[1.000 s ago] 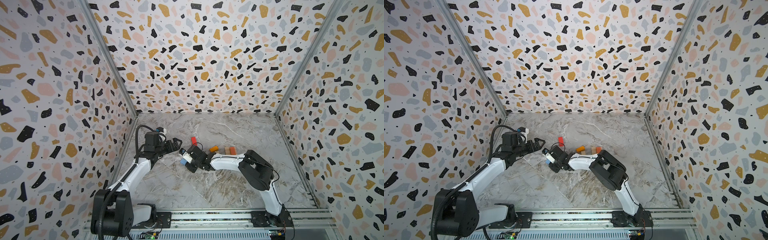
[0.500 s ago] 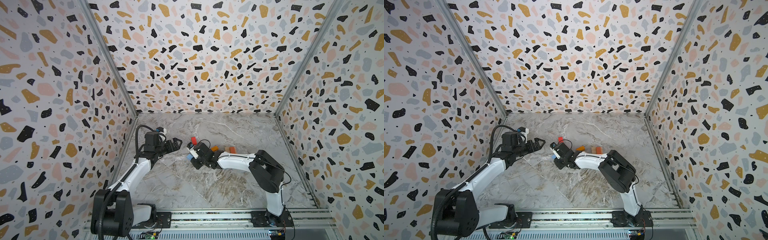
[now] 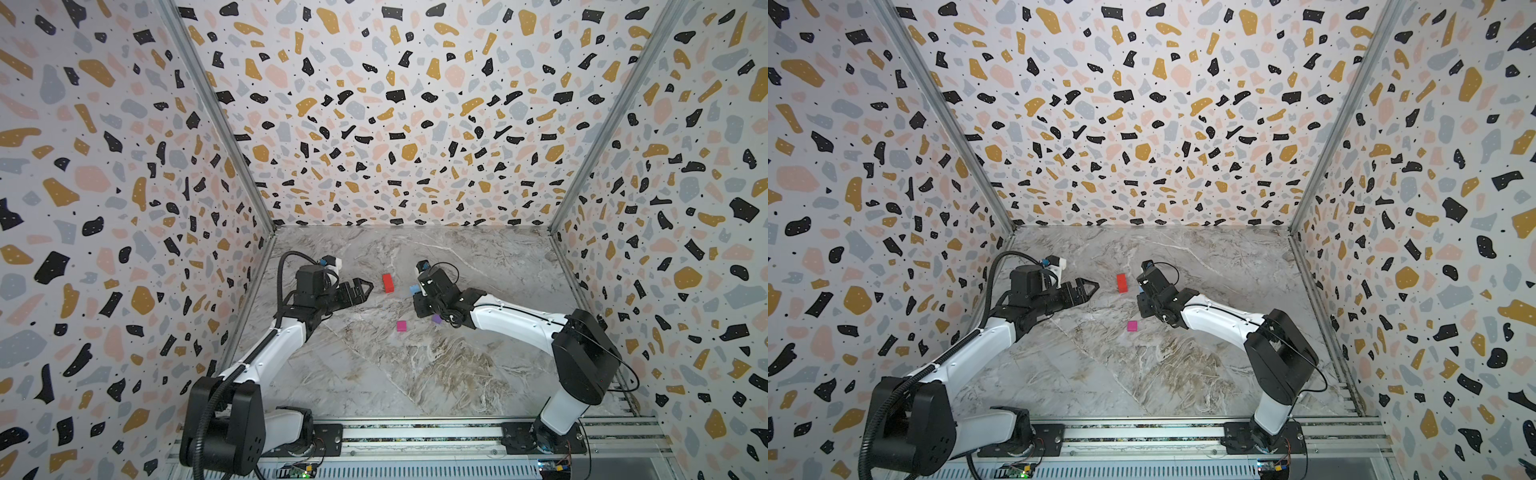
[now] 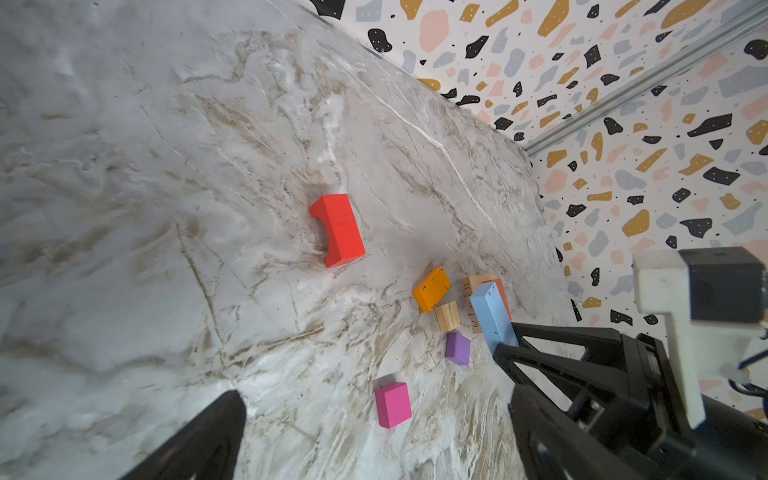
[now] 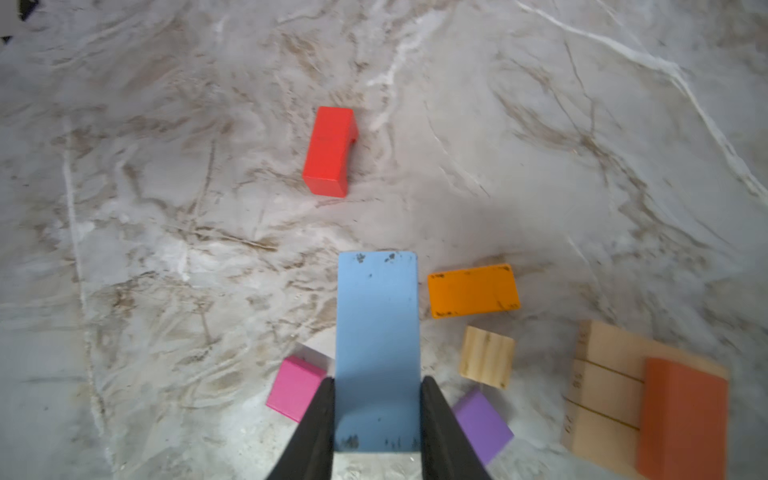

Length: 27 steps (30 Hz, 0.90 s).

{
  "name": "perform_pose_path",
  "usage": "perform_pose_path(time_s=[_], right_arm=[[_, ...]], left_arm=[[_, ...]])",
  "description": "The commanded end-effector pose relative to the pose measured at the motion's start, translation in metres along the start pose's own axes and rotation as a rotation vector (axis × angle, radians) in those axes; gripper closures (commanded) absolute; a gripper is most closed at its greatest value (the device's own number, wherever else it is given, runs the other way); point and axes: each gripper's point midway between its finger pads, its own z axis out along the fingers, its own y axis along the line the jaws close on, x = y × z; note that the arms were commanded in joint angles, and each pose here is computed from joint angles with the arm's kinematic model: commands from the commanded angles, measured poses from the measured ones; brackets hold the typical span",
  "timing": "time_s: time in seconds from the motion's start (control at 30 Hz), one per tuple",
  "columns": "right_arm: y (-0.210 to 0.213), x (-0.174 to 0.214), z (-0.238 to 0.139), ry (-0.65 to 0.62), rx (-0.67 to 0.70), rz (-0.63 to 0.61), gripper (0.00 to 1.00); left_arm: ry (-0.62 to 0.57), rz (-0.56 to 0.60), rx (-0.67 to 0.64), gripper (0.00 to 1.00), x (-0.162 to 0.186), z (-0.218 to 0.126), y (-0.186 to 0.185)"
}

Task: Build the wood block tower
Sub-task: 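Carry the light blue bar over the stack beside the coral bar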

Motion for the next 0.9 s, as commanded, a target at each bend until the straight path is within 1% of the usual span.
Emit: perform_pose_path(time_s=[0.0,0.23,0.47,0.87], right_arm=[[-0.031,0.007,-0.013,0.013,0.088,0.088,0.81],[-0.067,0.015,-0.019,0.022,0.15,0.148,0.81],[-0.095,0.026,-0.014,0.049,0.207,0.16,0.81],[-0.111,0.029,-0.004,0.068,0.253,0.139,0.81]], left_arm=[[-0.018,0.029,0.041,0.0,-0.004,0.0,-0.011],[-0.005,0.025,0.052,0.0,0.0,0.004,-0.013],[-0.01,0.031,0.048,0.0,-0.001,0.003,-0.013],[0.001,0.032,0.055,0.0,0.0,0.005,-0.014]])
